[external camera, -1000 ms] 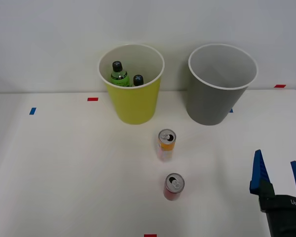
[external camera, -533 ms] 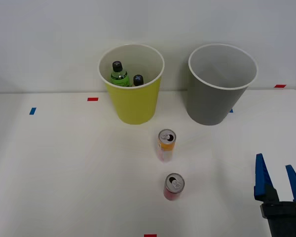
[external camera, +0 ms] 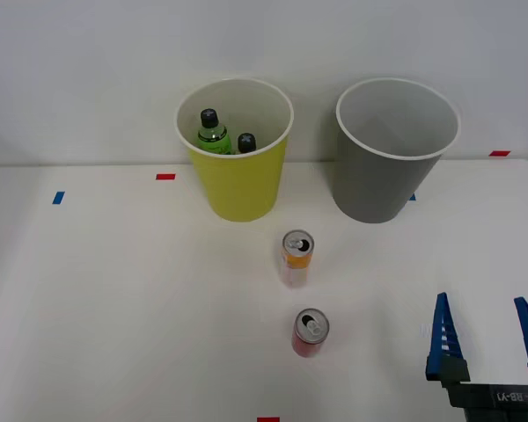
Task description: Put cans in the gray bin, plastic bottles in the light green bin
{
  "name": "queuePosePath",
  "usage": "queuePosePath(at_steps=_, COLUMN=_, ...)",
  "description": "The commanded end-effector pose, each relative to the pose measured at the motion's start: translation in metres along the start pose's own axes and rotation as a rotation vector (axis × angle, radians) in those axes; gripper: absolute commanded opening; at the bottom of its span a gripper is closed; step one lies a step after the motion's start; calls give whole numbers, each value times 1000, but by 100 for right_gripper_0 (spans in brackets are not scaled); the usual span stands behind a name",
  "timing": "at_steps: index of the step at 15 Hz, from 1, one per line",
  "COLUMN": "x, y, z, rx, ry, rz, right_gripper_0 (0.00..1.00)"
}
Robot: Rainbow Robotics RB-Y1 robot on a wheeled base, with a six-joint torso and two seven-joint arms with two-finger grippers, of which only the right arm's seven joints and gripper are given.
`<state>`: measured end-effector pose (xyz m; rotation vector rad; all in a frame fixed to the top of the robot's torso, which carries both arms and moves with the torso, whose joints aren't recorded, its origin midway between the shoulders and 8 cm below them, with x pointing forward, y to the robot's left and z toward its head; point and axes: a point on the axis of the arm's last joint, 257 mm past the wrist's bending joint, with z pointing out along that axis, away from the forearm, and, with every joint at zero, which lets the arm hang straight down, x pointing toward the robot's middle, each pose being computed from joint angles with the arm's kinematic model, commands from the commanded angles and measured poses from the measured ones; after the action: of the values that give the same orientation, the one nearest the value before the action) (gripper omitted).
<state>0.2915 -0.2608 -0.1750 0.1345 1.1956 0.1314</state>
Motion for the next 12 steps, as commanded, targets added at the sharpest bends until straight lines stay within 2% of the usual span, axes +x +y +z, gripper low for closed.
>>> queuePosePath(at_steps=1, x=0, y=0, z=-3, rx=2, ry=-3, rz=8, right_gripper_0=100)
queuePosePath(at_steps=2, x=0, y=0, z=-4, rx=-12, ry=2, rz=0, right_gripper_0=100)
queuePosePath(at_steps=5, x=1, y=-1, z=-6, rx=-46, ry=21, rz=53, right_gripper_0=100)
queuePosePath(at_steps=10, x=14, y=-3, z=-15, rx=-49, ry=36, rz=105, right_gripper_0=100)
queuePosePath(at_steps=12, x=12, y=0, z=-24, rx=-88, ry=25, rz=200, right_gripper_0=100)
